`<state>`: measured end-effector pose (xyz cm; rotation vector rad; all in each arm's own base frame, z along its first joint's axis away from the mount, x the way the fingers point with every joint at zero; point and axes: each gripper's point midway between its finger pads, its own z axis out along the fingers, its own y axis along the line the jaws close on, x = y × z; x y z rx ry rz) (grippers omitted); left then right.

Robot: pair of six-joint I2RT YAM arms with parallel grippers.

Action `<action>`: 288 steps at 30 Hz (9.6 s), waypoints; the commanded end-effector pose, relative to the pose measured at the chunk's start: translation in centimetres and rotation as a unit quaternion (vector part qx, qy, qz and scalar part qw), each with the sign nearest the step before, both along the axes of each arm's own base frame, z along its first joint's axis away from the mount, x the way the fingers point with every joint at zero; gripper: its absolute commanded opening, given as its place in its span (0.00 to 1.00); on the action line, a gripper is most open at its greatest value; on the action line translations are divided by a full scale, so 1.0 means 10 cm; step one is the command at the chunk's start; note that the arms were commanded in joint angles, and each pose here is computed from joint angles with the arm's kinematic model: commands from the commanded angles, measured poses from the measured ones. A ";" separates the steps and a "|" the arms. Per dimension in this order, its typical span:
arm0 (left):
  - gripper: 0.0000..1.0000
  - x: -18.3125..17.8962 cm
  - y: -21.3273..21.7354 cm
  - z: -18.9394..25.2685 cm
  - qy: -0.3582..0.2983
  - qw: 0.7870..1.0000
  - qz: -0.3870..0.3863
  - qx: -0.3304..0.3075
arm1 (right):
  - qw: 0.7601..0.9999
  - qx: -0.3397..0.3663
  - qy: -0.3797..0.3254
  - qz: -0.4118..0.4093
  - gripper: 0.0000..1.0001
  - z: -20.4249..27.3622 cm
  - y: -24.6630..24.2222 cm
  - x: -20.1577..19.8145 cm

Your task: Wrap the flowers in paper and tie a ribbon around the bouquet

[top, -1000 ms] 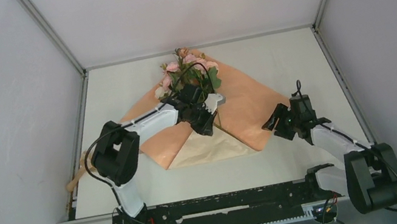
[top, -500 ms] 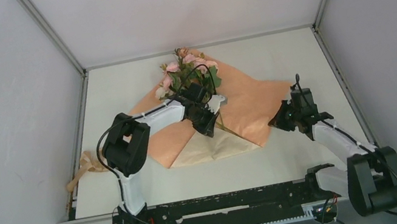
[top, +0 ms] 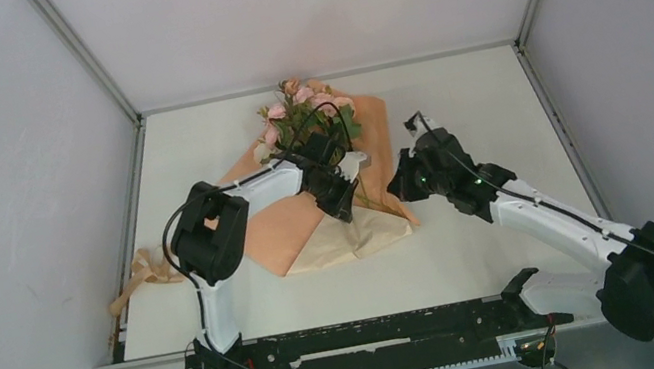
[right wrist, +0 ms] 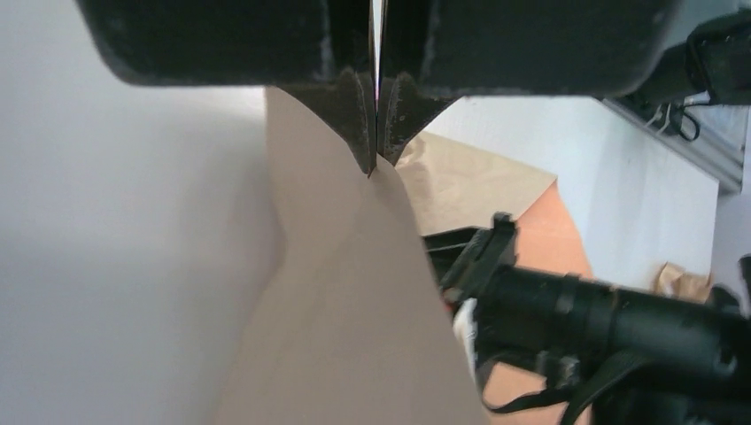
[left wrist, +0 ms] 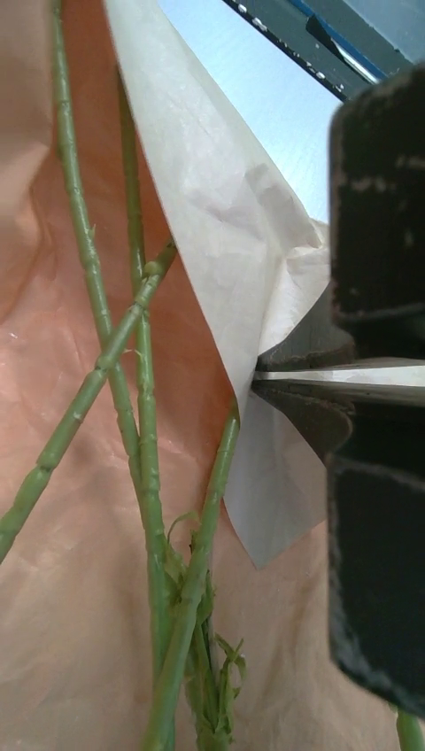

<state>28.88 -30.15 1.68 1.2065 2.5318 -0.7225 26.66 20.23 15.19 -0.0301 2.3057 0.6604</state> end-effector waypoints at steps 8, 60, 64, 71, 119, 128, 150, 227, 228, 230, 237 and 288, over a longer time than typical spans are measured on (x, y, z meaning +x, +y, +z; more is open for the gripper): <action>0.12 0.24 0.03 -0.14 0.014 0.999 0.043 -0.016 | 0.992 0.065 -0.026 0.108 0.00 0.09 1.07 -0.03; 0.12 0.25 0.12 -0.19 0.025 0.998 0.051 -0.022 | 0.943 0.134 0.111 -0.282 0.64 -1.33 -0.42 -0.36; 0.12 0.26 0.11 -0.19 0.025 0.998 0.052 -0.022 | 0.946 0.073 0.103 -0.299 0.49 -1.43 -0.54 -0.32; 0.12 0.25 0.12 -0.17 0.024 0.998 0.049 -0.024 | 0.946 0.017 0.106 -0.307 0.34 -1.59 -0.62 -0.28; 0.24 0.55 0.30 0.33 0.005 0.995 0.083 -0.061 | 0.836 -0.441 -0.227 0.234 0.00 -1.31 1.04 -0.45; 0.52 0.92 0.73 1.17 -0.057 0.982 0.135 -0.121 | 0.831 -0.451 -0.206 0.252 0.00 -1.50 1.01 -0.56; 0.89 0.89 1.01 1.77 -0.005 0.902 0.246 -0.354 | 0.816 -0.476 -0.193 0.266 0.00 -1.61 0.92 -0.60; 0.00 0.78 1.53 0.00 0.059 0.907 0.403 -0.104 | 0.968 -0.058 0.098 0.222 0.01 -1.45 1.14 -0.66; 0.00 0.78 1.54 -0.01 0.058 0.907 0.404 -0.102 | 0.968 -0.062 0.105 0.218 0.01 -1.46 1.03 -0.75; 0.00 0.79 1.53 -0.01 0.059 0.907 0.404 -0.102 | 0.968 -0.076 0.113 0.209 0.01 -1.42 0.85 -0.88; 0.00 0.76 1.48 0.00 0.069 0.908 0.396 -0.115 | 0.986 -0.008 0.081 0.146 0.35 -0.92 0.60 -0.58; 0.00 0.08 1.03 0.08 0.086 0.945 0.294 -0.112 | 0.984 0.145 0.021 0.103 0.04 -0.42 0.75 0.75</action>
